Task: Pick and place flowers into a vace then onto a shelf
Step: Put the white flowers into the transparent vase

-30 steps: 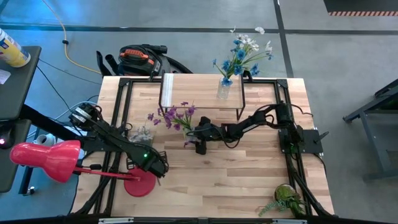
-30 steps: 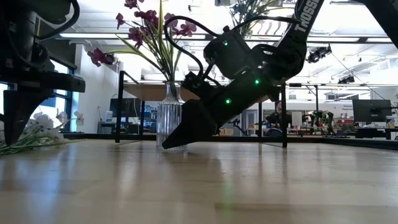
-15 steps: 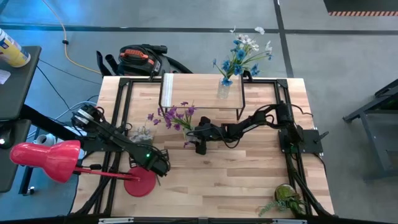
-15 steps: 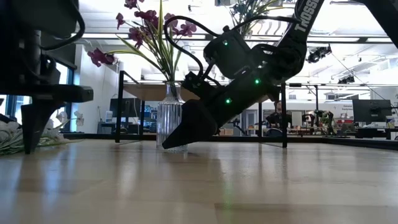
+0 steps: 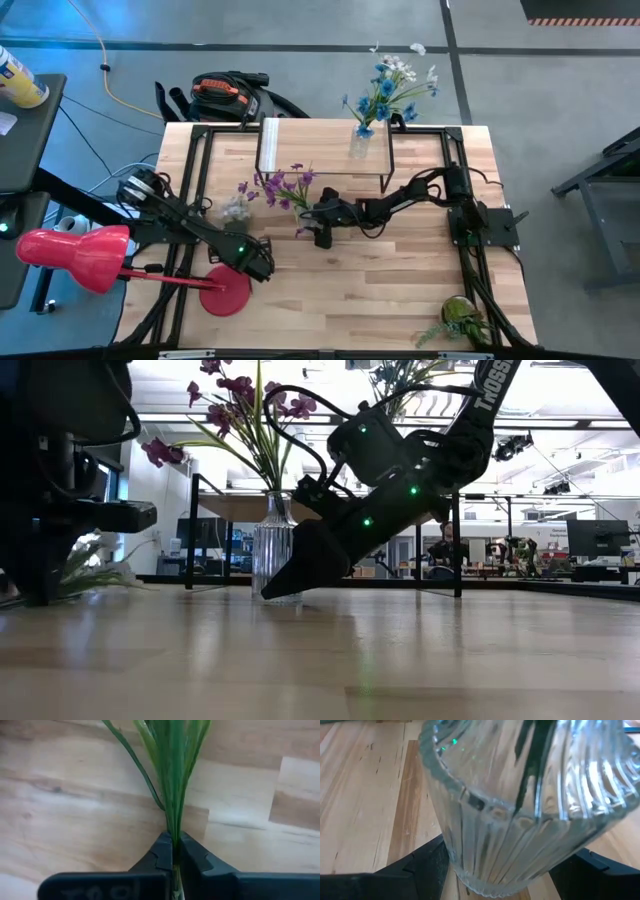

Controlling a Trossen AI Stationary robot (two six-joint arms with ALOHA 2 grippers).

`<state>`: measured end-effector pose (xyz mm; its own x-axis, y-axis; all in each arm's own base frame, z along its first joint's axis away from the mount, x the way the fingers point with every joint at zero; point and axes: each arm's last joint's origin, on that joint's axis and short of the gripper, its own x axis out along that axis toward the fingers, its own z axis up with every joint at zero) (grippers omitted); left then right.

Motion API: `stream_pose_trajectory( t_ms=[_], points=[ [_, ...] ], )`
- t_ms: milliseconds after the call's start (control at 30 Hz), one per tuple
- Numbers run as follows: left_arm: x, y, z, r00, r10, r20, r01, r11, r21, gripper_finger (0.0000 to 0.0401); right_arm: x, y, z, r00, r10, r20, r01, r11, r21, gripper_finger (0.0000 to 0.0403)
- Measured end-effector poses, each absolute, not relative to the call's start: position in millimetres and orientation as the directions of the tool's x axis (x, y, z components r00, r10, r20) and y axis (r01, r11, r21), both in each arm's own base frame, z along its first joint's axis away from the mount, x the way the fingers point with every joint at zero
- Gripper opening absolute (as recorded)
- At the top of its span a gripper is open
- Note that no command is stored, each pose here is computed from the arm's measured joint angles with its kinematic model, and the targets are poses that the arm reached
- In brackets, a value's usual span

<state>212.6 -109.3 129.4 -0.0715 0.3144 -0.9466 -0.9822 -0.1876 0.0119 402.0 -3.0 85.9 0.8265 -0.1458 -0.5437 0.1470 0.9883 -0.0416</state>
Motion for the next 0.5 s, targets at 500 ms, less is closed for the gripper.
stream_pose_trajectory(
  t_ms=[500],
  points=[
    [249,-141,253,0.3,0.684,-0.665,-0.94,0.091,-0.33,0.0043,402,21,87,0.835,-0.153,-0.529,0.19,0.982,0.017,0.0276]
  ],
)
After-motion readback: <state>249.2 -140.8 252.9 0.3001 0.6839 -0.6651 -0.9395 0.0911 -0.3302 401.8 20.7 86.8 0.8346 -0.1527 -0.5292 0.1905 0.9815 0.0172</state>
